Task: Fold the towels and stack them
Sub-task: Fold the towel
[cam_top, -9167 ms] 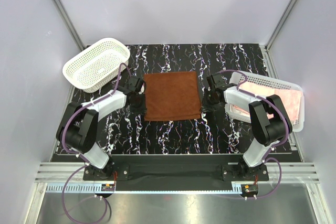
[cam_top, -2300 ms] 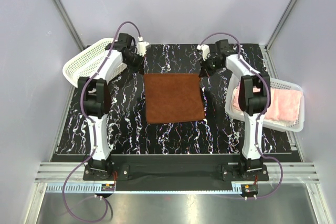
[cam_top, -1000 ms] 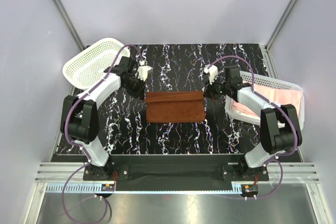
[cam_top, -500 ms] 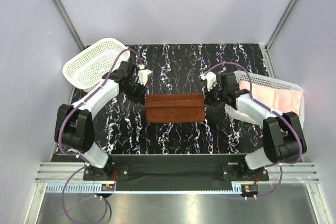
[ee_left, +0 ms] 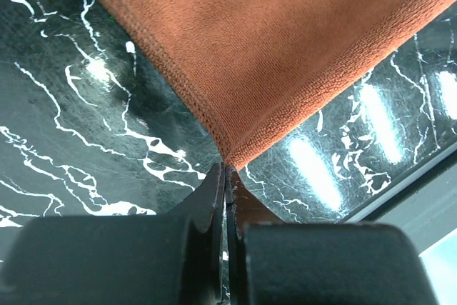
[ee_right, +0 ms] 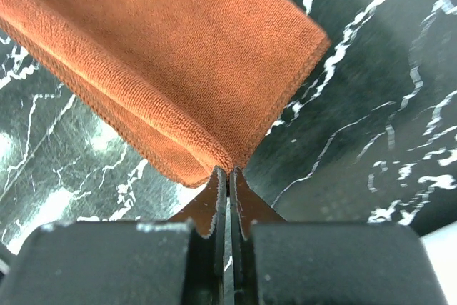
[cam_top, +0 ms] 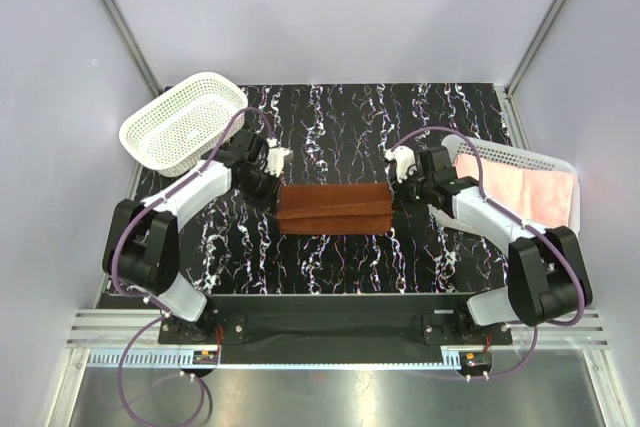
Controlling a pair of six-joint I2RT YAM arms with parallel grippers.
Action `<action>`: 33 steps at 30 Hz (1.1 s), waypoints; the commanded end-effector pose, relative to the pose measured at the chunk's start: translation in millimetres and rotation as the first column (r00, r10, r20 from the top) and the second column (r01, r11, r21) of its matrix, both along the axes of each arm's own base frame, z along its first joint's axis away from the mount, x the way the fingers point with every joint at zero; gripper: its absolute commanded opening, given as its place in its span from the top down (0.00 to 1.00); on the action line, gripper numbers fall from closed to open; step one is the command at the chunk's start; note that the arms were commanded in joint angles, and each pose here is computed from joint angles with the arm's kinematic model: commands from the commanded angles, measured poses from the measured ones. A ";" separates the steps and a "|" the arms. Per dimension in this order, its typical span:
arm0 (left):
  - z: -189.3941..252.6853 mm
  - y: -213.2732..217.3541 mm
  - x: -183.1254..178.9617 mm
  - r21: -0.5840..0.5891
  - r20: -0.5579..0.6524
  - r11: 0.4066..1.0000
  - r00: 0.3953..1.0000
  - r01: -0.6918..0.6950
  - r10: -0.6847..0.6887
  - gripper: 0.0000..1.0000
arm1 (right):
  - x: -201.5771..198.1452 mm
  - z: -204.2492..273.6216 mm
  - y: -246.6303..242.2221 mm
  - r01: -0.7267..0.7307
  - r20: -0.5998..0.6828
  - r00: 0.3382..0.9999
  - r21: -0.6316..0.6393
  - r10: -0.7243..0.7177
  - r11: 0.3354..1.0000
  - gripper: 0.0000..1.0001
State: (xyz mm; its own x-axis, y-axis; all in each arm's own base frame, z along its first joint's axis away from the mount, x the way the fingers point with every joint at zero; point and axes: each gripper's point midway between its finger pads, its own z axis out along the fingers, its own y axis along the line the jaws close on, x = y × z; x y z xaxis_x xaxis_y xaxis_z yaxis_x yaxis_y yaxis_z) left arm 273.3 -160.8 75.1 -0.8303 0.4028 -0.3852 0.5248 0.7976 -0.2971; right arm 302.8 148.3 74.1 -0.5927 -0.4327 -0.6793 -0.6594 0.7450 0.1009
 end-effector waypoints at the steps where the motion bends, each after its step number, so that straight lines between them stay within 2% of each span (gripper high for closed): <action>1: 7.5 7.0 8.2 0.035 0.052 0.998 0.998 -0.046 0.044 1.00 | -9.9 -9.6 3.5 -0.004 -0.051 0.999 -0.046 0.001 0.999 0.96; 4: 5.8 5.4 4.2 0.045 0.053 0.998 0.998 -0.043 0.040 1.00 | -13.3 -12.1 1.4 0.017 -0.057 0.998 -0.055 -0.021 0.998 0.93; 7: 1.1 9.7 2.3 0.087 0.059 0.995 0.997 -0.045 0.040 1.00 | -19.0 -13.5 -0.4 0.020 -0.075 0.997 -0.068 -0.025 0.997 0.85; 8: -1.2 11.0 0.9 0.097 0.052 0.994 0.998 -0.049 0.044 0.96 | -19.5 -11.3 0.4 0.020 -0.075 0.997 -0.066 -0.025 0.998 0.83; 9: -1.7 12.1 0.6 0.107 0.053 0.993 0.998 -0.051 0.045 0.83 | -20.4 -7.5 1.3 0.019 -0.070 0.997 -0.056 -0.023 0.998 0.79; 11: -2.8 10.9 -3.7 0.109 0.045 0.993 0.998 -0.043 0.039 0.79 | -24.7 -2.2 2.4 0.016 -0.079 0.997 -0.044 -0.019 0.999 0.72; 12: -1.7 10.8 -4.1 0.110 0.050 0.993 0.998 -0.045 0.040 0.77 | -25.8 3.3 2.8 0.014 -0.069 0.998 -0.036 -0.016 0.999 0.63; 14: 3.0 14.6 -4.7 0.125 0.061 0.990 0.997 -0.063 0.056 0.76 | -35.1 9.6 5.6 -0.011 -0.090 0.996 -0.013 0.010 1.000 0.60; 16: 10.6 22.7 1.1 0.166 0.091 0.981 0.992 -0.097 0.083 0.75 | -38.5 21.4 9.0 -0.018 -0.083 0.996 0.013 0.019 1.000 0.59; 18: 21.1 21.7 9.3 0.169 0.114 0.977 0.987 -0.133 0.115 0.70 | -33.1 35.3 10.2 0.006 -0.068 0.998 0.027 -0.004 1.000 0.60; 19: 26.1 18.4 14.0 0.155 0.132 0.977 0.984 -0.144 0.124 0.67 | -24.6 45.3 12.3 0.033 -0.050 0.998 0.038 -0.032 0.999 0.60; 22: 30.4 -3.2 18.4 0.057 0.140 0.986 0.979 -0.158 0.149 0.67 | -12.1 56.3 29.2 0.096 -0.118 0.990 0.116 -0.083 0.989 0.63; 23: 30.4 -7.8 18.4 0.027 0.129 0.983 0.976 -0.181 0.176 0.67 | -7.4 55.9 31.4 0.160 -0.162 0.977 0.133 -0.137 0.978 0.65; 26: 22.7 -26.1 15.6 -0.066 0.076 0.979 0.977 -0.193 0.198 0.68 | 8.9 41.0 33.6 0.286 -0.262 0.931 0.092 -0.253 0.954 0.72; 28: 13.4 -32.5 13.1 -0.097 0.045 0.975 0.978 -0.199 0.204 0.68 | 12.4 19.5 33.9 0.326 -0.333 0.896 0.047 -0.293 0.944 0.72; 31: 4.3 -36.5 12.5 -0.120 0.015 0.965 0.972 -0.233 0.236 0.68 | -1.3 -13.0 37.0 0.390 -0.452 0.821 -0.002 -0.348 0.921 0.72; 33: -4.2 -42.3 0.8 -0.159 -0.039 0.958 0.971 -0.240 0.237 0.68 | -6.9 -25.3 34.8 0.433 -0.471 0.790 -0.022 -0.391 0.901 0.71</action>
State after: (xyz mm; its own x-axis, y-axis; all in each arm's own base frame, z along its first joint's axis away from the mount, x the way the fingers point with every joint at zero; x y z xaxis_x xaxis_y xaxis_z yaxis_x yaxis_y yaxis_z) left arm 274.0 -182.7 69.7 -0.8945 0.1963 -0.4016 0.3411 0.8805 -0.3293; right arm 309.0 182.4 61.8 -0.9095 -0.1340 -0.3934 -0.2891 0.8840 0.3674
